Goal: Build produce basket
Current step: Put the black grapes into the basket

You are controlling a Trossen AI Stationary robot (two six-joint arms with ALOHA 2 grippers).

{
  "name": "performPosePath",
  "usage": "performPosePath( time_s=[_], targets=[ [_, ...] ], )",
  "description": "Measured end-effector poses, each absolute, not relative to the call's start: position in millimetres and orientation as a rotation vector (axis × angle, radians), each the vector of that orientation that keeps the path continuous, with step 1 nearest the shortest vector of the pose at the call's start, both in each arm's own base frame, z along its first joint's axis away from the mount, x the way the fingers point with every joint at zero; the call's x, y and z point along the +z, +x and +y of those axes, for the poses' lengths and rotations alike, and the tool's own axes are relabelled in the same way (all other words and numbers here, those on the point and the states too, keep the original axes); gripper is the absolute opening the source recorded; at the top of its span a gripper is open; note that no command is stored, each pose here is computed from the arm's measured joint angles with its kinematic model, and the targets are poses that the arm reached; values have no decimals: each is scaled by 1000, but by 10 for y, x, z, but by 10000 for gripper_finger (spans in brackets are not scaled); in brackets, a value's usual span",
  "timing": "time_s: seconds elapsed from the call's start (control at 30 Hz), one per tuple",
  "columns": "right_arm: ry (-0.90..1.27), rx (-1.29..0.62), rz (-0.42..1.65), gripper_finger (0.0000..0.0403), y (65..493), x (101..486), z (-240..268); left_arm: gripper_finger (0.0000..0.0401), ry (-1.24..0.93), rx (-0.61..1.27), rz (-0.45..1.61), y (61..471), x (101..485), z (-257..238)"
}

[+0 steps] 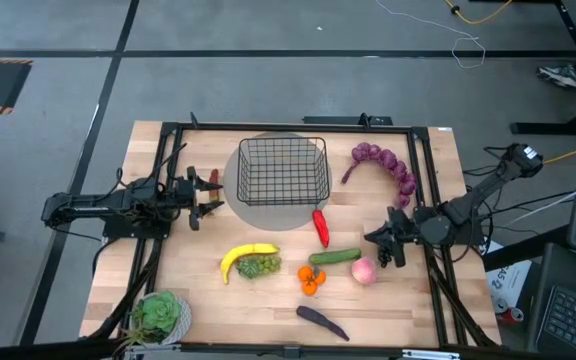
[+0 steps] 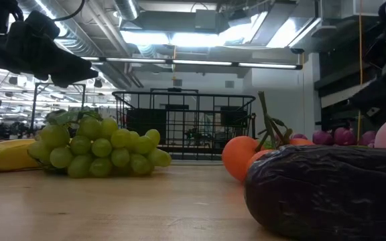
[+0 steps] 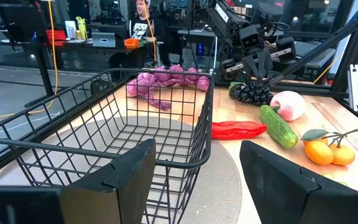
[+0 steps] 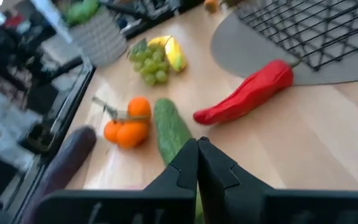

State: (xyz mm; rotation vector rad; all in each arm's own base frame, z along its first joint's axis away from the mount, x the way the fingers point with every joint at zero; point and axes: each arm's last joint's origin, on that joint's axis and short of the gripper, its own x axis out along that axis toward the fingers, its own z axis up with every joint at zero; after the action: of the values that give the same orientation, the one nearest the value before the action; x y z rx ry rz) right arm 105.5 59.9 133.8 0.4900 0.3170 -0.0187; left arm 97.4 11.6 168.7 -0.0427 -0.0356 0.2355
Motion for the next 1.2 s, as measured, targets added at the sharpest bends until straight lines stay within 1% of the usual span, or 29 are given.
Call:
performPosePath(
  time_s=[0.13,0.27,0.43,0.87,1.03,1.2],
  targets=[
    [486,-93,236,3,1084,1379,599,230,-43,236,-36,974,1687,116],
    [362,-193,172,3,1109,1404,578,230,-43,235,-35,974,1687,116],
    [239,-322,157,3,1126,1387,521,230,-43,236,-35,974,1687,116],
    [103,-420,174,3,1188,1392,378,230,-43,235,-36,974,1687,116],
    [-16,-451,200,3,1201,1392,333,230,-43,236,-35,974,1687,116],
    [-65,-483,211,3,1208,1392,297,230,-43,235,-35,974,1687,116]
  ],
)
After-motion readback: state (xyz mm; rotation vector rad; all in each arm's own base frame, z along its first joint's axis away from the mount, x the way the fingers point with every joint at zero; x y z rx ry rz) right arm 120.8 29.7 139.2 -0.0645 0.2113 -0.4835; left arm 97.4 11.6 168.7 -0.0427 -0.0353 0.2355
